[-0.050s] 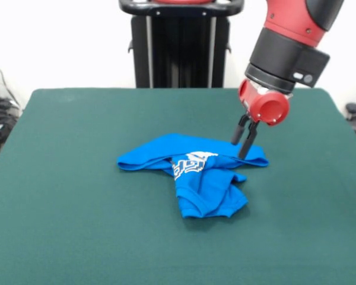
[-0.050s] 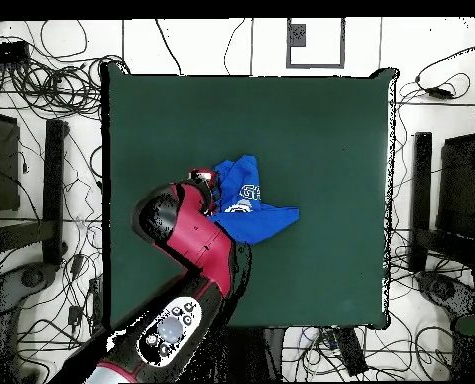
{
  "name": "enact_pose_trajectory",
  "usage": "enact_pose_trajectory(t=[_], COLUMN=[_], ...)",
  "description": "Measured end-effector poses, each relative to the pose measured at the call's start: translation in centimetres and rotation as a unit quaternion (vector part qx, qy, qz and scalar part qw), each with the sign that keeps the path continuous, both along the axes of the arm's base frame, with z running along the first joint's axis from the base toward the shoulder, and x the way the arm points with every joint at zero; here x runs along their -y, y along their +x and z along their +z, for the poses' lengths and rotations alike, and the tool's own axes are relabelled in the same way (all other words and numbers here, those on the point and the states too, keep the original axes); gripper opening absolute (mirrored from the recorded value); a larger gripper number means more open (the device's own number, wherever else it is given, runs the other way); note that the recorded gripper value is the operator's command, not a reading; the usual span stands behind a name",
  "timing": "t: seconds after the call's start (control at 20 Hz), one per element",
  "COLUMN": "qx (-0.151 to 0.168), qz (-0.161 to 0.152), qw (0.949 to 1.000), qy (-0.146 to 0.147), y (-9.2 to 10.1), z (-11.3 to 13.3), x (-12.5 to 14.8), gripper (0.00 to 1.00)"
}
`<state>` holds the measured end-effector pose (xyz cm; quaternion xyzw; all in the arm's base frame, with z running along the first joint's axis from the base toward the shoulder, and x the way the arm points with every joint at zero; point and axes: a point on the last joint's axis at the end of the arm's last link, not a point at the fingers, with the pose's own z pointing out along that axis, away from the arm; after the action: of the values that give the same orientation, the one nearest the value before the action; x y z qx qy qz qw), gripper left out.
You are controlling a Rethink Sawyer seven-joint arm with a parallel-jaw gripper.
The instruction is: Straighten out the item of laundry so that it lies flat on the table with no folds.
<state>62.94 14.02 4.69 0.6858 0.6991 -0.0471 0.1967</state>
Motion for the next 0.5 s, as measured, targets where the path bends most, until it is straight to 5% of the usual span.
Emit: enact_pose_trajectory(t=[0.5], qx=[0.010], qz=[-0.012], qw=[0.9998], qy=[0.009], y=[0.32], z=[0.29], x=[-0.68], gripper=[1.00])
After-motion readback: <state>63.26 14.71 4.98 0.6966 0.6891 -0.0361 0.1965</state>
